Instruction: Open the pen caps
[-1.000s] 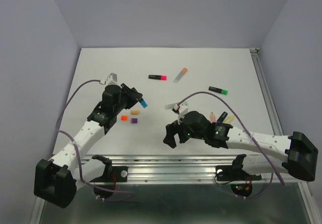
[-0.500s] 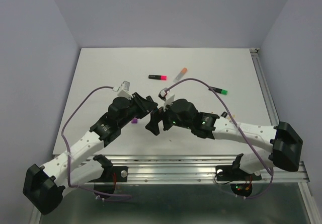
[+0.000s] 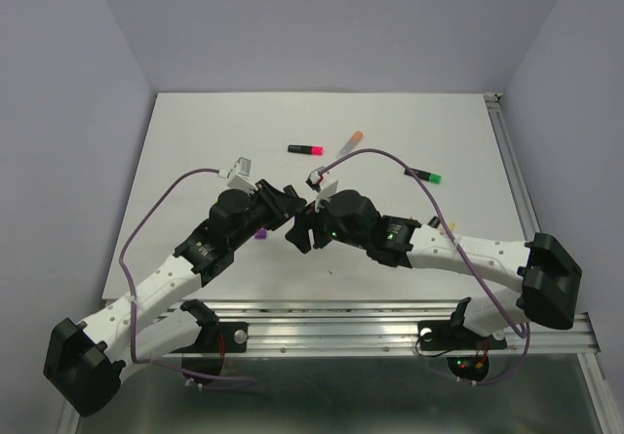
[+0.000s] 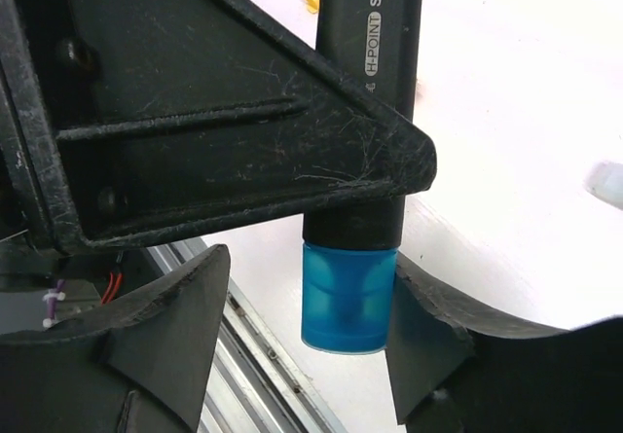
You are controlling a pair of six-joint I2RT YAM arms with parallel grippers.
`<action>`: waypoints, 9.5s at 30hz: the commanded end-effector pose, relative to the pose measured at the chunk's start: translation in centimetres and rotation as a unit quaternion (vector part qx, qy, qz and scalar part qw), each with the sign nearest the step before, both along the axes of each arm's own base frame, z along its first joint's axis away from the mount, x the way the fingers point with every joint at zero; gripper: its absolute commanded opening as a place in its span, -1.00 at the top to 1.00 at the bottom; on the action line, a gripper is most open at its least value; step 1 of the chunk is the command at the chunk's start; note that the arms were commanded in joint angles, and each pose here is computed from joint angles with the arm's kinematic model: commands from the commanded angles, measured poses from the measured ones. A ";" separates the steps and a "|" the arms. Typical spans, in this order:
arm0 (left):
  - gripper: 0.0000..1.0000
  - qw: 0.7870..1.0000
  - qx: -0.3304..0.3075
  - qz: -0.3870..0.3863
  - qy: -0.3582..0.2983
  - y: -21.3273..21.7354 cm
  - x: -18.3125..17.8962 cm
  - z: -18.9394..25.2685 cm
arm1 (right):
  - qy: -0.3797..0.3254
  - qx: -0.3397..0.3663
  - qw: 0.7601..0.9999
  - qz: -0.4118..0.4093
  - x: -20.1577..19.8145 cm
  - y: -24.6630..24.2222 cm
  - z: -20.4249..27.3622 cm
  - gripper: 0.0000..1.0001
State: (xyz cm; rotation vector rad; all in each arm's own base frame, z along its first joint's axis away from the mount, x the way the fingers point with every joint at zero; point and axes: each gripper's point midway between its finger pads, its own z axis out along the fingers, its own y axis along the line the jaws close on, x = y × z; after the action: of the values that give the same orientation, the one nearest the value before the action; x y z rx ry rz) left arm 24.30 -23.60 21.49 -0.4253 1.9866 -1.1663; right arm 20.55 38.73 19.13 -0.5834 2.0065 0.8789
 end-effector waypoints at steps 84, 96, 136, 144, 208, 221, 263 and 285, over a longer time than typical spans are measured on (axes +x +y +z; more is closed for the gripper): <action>0.46 0.957 0.248 -0.022 0.149 3.9 1.1 -15.6 | 0.217 -0.184 0.847 -0.449 3.6 -27.8 -16.0 0.40; -0.29 0.958 0.250 -0.018 0.140 4.1 1.0 -14.3 | 0.230 -0.179 0.833 -0.471 2.6 -28.5 -15.7 0.02; -0.98 0.829 0.354 -0.406 -0.152 -9.5 9.6 -13.2 | 0.174 -0.046 0.928 -0.325 2.6 -23.4 -6.6 -1.00; -0.98 0.824 0.370 -0.413 -0.117 -10.3 9.6 -16.2 | 0.179 -0.056 0.929 -0.320 2.4 -23.5 -7.6 -1.00; 1.00 0.955 0.295 -0.005 -0.016 2.9 0.7 -5.4 | 0.197 -0.169 0.869 -0.421 3.3 -27.5 -12.5 -0.60; 1.00 0.948 0.317 -0.032 -0.021 0.3 3.0 -5.6 | 0.204 -0.177 0.864 -0.426 2.7 -28.0 -13.3 -0.35; 1.00 0.937 0.266 -0.193 -0.119 -11.5 -3.0 -3.5 | 0.124 0.176 0.955 -0.204 8.1 -14.1 3.1 -0.46; 1.00 0.935 0.277 -0.196 -0.104 -12.0 -2.9 -4.5 | 0.141 0.159 0.960 -0.185 7.9 -13.4 3.0 -0.55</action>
State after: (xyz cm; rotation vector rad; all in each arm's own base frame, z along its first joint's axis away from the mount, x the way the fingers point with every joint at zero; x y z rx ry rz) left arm 21.05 -34.07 14.03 0.3888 2.2192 -0.7081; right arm 28.00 23.85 19.85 0.1605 2.1166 0.9809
